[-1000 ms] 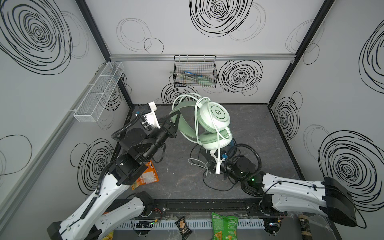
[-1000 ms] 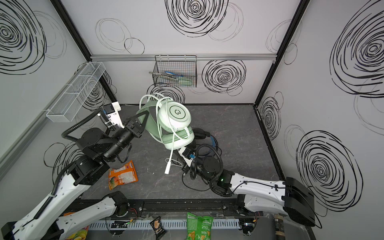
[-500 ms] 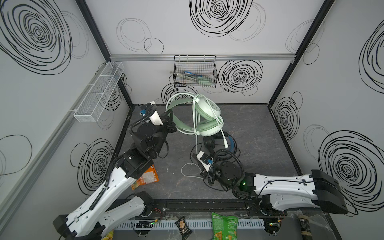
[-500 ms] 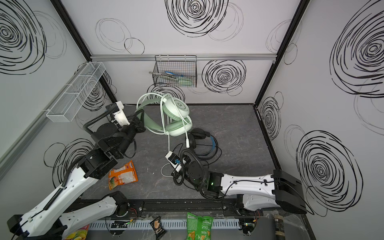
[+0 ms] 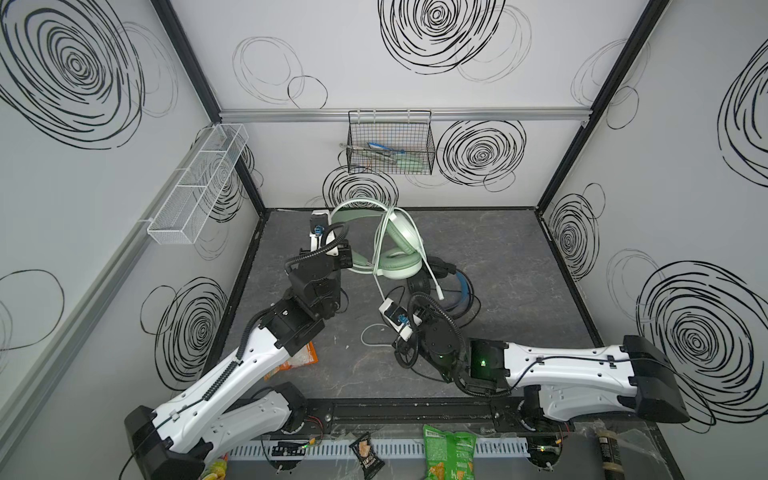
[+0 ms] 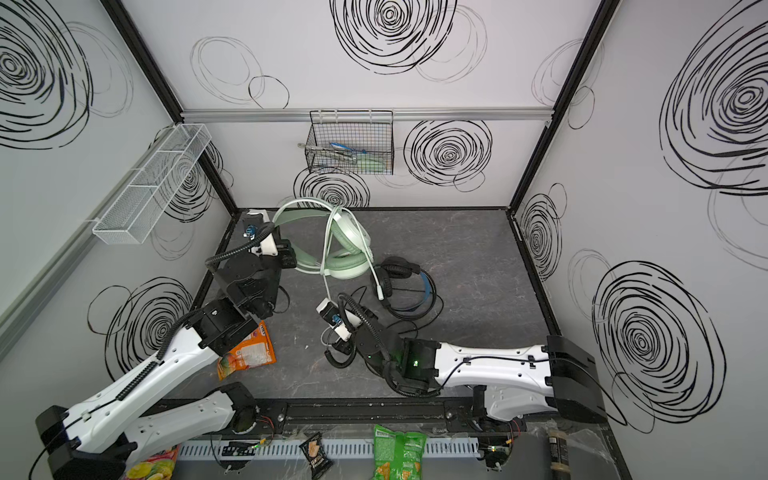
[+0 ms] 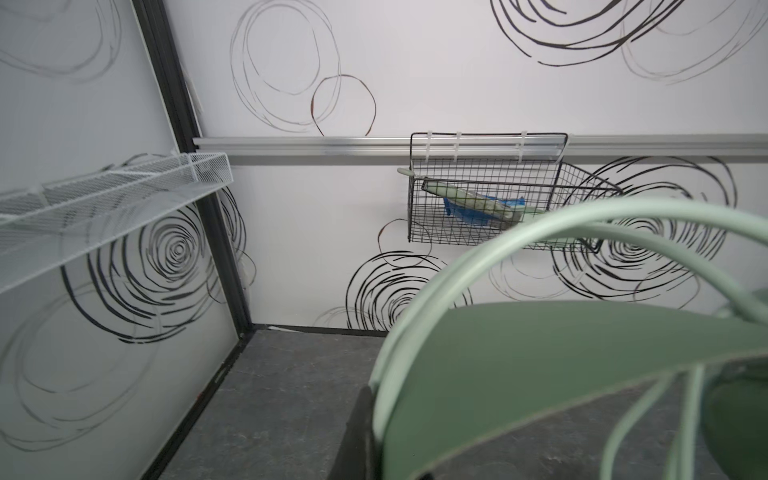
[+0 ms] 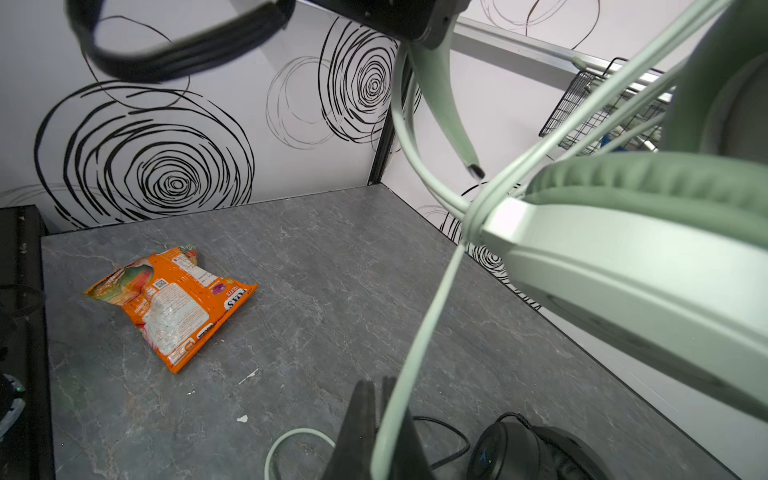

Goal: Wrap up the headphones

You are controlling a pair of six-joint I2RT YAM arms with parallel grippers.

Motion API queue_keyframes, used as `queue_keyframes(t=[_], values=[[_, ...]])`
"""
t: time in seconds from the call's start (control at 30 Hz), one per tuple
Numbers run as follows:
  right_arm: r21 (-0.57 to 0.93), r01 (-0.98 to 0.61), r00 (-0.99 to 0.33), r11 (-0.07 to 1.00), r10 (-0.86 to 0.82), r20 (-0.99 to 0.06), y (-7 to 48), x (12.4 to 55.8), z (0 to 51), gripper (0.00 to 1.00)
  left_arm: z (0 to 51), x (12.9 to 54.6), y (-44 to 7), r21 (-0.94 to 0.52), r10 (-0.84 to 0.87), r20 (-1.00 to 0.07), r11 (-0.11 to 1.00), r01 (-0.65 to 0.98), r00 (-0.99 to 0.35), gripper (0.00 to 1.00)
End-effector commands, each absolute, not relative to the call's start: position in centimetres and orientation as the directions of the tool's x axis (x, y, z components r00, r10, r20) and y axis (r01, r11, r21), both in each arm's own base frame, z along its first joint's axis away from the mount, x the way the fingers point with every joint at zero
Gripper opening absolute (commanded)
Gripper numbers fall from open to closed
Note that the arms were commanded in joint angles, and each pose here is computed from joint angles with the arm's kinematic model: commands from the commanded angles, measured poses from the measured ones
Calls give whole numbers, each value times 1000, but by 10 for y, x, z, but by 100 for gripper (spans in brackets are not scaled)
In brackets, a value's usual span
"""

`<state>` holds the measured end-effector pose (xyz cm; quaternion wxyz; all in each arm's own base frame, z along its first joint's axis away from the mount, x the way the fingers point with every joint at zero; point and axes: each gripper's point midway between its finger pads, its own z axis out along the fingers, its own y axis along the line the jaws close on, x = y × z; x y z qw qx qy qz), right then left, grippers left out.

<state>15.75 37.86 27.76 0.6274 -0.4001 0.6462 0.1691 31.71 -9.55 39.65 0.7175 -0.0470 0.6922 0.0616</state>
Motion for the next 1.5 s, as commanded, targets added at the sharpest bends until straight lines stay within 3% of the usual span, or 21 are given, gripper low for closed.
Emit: queue_keyframes(t=[0.0, 0.17, 0.5, 0.83, 1.03, 1.2, 1.47], values=[[-304, -756, 131, 579, -321, -938, 384, 143, 293, 0, 439, 300, -60, -27, 41, -983, 931, -364, 178, 0], [-303, -769, 133, 563, -322, -937, 384, 140, 308, 1, 438, 288, -62, 128, 209, -968, 887, -444, 139, 0], [-252, -796, 50, 551, -355, -934, 382, 138, 300, 4, 448, 274, -75, 289, 388, -914, 828, -480, 119, 0], [-83, -844, -89, 531, -291, -952, 352, 141, 299, 8, 421, 292, -143, 542, 592, -803, 773, -330, 68, 0], [-94, -845, -112, 527, -345, -932, 332, 151, 295, 9, 397, 304, -167, 639, 667, -744, 729, -246, 42, 0], [-139, -842, -114, 521, -422, -899, 315, 157, 290, 11, 380, 313, -167, 694, 712, -702, 684, -225, -1, 0], [-104, -860, -135, 500, -418, -898, 313, 150, 287, 11, 395, 309, -141, 632, 675, -737, 666, -396, -40, 0]])
